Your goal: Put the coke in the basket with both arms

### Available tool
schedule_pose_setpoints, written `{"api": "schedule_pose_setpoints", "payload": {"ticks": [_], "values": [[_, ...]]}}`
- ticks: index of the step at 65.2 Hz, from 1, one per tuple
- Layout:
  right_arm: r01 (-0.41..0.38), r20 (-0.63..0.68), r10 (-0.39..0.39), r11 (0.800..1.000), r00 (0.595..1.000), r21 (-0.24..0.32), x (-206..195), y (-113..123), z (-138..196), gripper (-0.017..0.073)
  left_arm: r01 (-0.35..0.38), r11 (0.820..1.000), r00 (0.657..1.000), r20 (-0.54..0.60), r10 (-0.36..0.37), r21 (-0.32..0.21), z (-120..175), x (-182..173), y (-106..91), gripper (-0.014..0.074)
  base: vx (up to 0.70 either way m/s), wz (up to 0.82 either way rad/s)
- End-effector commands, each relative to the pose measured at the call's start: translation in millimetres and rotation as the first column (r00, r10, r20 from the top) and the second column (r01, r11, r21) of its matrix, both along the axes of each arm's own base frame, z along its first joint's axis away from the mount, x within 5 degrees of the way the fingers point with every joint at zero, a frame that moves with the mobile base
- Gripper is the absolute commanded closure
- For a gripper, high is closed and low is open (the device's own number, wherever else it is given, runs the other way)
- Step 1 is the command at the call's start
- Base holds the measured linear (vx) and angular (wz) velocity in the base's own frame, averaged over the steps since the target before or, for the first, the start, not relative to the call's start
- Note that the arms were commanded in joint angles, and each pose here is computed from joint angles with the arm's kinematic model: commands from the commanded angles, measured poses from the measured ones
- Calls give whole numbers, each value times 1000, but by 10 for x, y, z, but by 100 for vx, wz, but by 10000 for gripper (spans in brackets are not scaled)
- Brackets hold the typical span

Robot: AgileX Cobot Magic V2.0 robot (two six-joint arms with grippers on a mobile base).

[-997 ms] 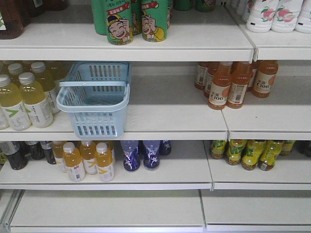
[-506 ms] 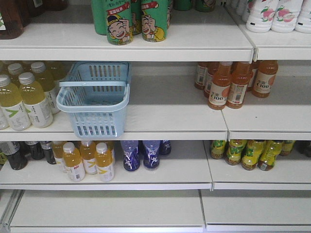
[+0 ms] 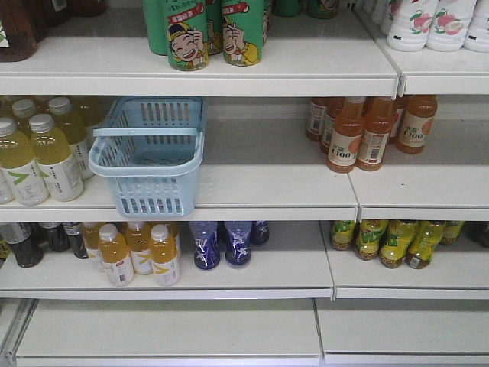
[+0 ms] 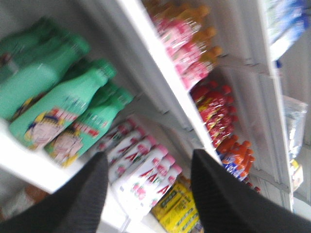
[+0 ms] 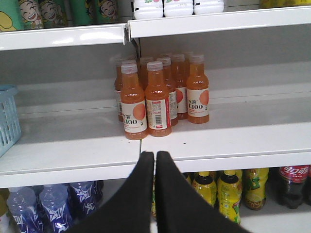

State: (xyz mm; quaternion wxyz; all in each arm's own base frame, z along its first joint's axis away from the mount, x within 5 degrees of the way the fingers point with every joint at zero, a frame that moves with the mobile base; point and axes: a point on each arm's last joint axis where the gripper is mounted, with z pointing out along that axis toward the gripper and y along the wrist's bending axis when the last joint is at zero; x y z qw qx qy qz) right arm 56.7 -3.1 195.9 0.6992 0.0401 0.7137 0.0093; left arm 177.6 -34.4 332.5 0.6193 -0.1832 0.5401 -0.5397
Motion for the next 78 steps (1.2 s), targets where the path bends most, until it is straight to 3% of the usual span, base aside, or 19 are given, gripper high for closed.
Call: {"api": "schedule_pose_setpoints", "payload": {"ticks": [1, 17, 35, 52, 60, 78], "values": [[-11, 76, 12, 1000, 997, -23, -9, 12, 37, 564, 73, 992, 997, 12, -72, -106, -20, 211, -27, 137, 0, 0], [-11, 76, 12, 1000, 997, -23, -9, 12, 37, 564, 78, 968, 988, -110, -107, -240, -525, 841, -22, 125, 0, 0], [-11, 76, 12, 1000, 997, -23, -9, 12, 37, 564, 68, 956, 975, -186, -125, -285, -976, 1507, -34, 125, 0, 0], [-11, 76, 12, 1000, 997, -23, -9, 12, 37, 564, 71, 924, 956, -240, -170, -375, -1302, 1983, -46, 125, 0, 0], [-11, 76, 12, 1000, 997, -23, -9, 12, 37, 564, 82, 914, 956, -227, -185, -397, -1331, 2127, -54, 125, 0, 0], [-11, 76, 12, 1000, 997, -23, -9, 12, 37, 564, 79, 919, 961, -214, -173, -385, -1305, 2347, -54, 125, 0, 0]]}}
